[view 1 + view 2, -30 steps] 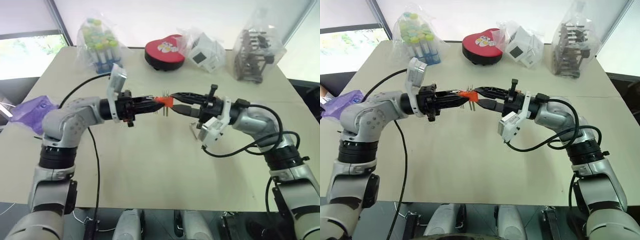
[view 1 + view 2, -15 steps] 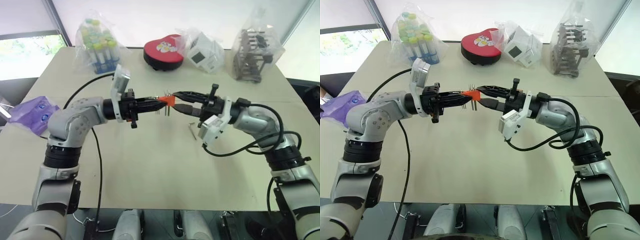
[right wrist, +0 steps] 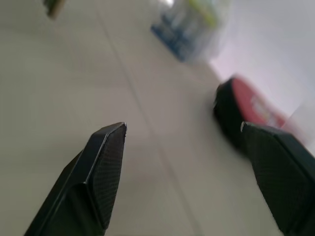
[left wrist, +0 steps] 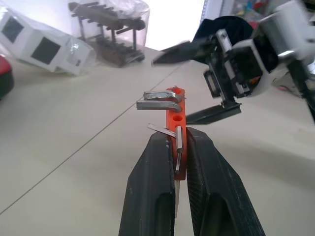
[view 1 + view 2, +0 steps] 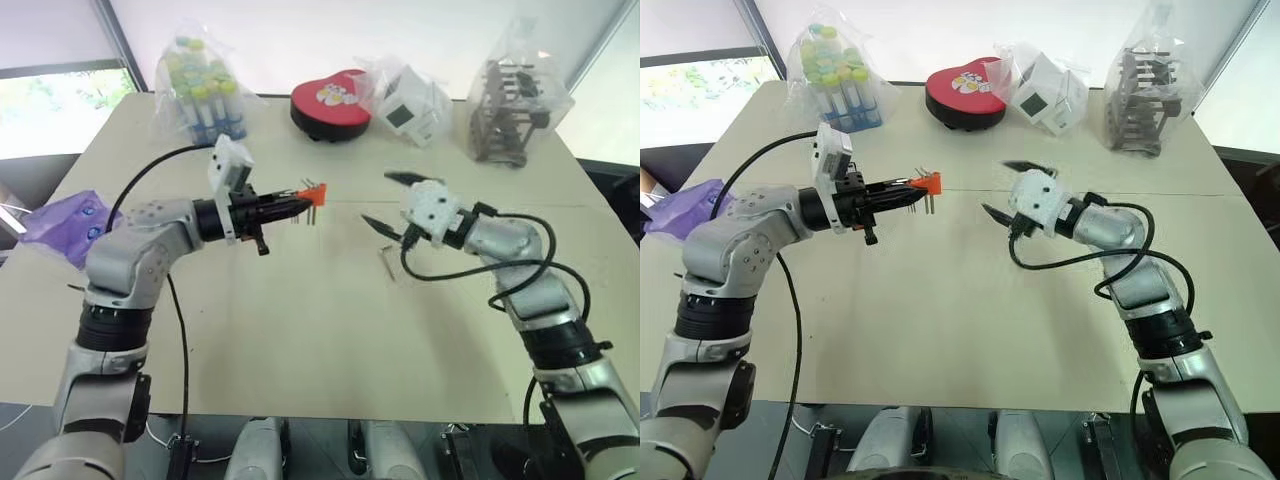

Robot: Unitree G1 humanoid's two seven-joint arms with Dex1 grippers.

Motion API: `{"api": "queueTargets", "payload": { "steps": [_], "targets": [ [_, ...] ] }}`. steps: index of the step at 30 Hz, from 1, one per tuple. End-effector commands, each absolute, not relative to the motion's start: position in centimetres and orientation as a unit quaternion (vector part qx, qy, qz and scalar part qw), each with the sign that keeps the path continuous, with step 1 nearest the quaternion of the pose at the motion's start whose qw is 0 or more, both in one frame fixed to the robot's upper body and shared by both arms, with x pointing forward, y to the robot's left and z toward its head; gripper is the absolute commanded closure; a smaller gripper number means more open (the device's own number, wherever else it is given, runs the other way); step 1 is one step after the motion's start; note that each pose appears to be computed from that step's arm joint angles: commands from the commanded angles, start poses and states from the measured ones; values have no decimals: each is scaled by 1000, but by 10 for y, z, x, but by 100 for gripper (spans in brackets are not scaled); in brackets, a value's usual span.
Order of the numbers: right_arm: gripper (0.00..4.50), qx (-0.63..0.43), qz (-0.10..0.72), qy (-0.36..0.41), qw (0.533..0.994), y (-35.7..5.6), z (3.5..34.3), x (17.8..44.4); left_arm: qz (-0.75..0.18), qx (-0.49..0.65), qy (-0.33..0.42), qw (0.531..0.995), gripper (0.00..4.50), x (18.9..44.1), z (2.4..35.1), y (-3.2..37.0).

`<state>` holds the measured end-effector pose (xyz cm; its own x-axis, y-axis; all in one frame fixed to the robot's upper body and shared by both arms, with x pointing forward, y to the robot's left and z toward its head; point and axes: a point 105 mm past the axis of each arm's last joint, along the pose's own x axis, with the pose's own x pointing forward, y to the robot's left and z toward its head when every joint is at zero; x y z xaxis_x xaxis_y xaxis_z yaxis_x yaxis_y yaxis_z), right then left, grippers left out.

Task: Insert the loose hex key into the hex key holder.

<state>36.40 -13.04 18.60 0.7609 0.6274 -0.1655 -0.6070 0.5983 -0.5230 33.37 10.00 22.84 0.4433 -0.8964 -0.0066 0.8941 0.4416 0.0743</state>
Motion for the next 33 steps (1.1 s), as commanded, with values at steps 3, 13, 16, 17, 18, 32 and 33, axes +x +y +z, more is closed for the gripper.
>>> {"api": "queueTargets", "payload": {
  "steps": [3, 13, 16, 17, 18, 32, 33],
  "targets": [
    [65, -179, 293, 100, 934, -134, 170, 362, -505, 52, -63, 859, 450, 329, 246, 104],
    [65, -131, 269, 225, 927, -136, 132, 351, -494, 53, -64, 866, 450, 327, 246, 105],
    [65, -123, 266, 238, 926, -136, 126, 350, -491, 53, -65, 867, 450, 326, 247, 105],
    [65, -122, 265, 240, 926, -136, 125, 350, -490, 52, -66, 868, 450, 326, 247, 105],
    [65, -123, 265, 241, 925, -136, 123, 351, -488, 52, -67, 869, 450, 326, 247, 105],
    [446, -109, 264, 263, 922, -133, 115, 357, -478, 53, -68, 874, 450, 327, 247, 106],
    [446, -107, 267, 249, 925, -130, 120, 359, -479, 51, -68, 874, 450, 327, 247, 105]
  ]
}}
